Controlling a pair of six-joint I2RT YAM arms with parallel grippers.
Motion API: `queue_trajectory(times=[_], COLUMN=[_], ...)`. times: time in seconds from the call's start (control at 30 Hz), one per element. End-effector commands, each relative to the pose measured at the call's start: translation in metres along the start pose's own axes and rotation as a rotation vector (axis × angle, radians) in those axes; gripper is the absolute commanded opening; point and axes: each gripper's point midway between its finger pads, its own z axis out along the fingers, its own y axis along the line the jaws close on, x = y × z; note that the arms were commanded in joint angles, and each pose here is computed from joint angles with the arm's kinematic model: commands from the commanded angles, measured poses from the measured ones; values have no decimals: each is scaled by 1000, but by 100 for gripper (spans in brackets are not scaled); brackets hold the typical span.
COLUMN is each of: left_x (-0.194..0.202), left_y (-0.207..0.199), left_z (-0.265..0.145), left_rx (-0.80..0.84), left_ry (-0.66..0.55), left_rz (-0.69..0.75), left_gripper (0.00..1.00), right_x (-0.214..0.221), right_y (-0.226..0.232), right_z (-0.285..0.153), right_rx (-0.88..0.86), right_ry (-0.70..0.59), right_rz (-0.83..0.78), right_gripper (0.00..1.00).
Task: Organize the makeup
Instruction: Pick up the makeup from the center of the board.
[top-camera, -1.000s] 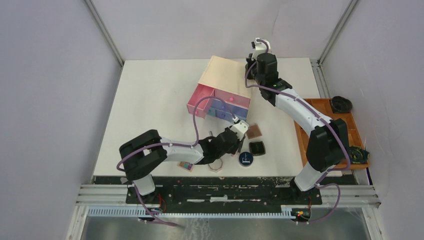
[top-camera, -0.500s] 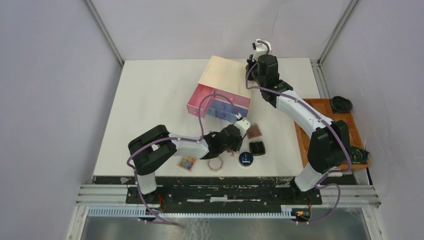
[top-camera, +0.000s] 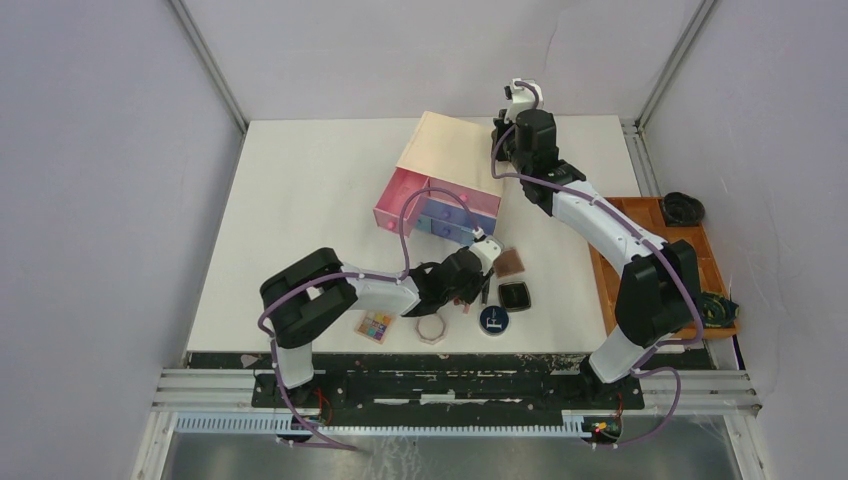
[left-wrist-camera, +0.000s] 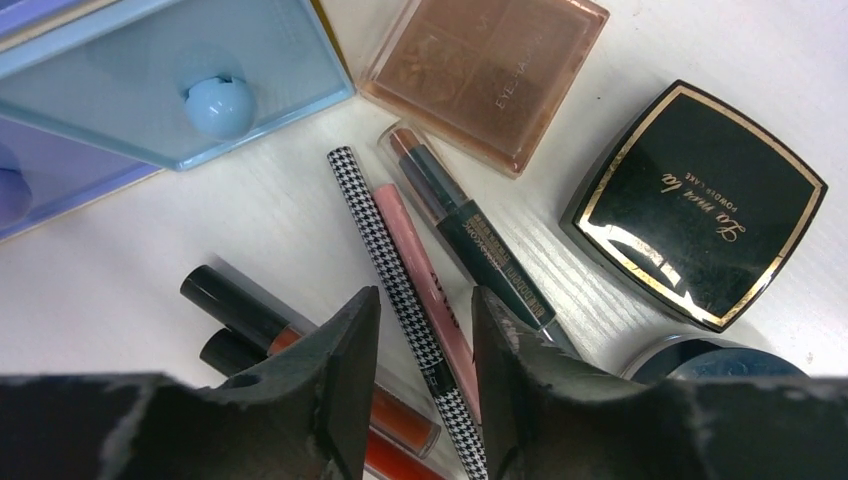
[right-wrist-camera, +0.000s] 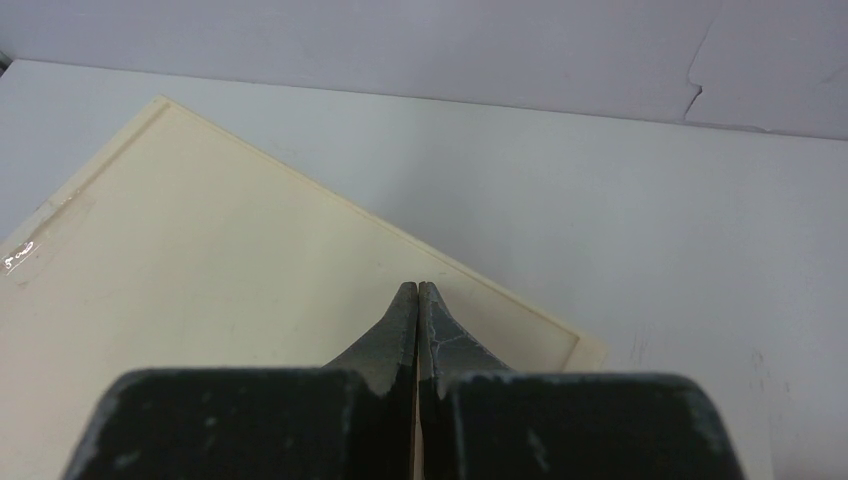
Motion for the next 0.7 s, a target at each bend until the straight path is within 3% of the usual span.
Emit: queue_trajectory(times=[0.0, 0.67], left_x=[-11, -27], left_y=[-1, 12], left_z=[3, -16], left_rx=[0, -36], left_ry=[-21, -49], left_rz=[-4, -5], left_gripper=[48, 53], right_x=[127, 128], right_y=[-26, -27], right_z=[-19, -19], right_rx=[69, 69], right_ry=[410, 412], right_rz=[-82, -83], right_gripper=[1, 1])
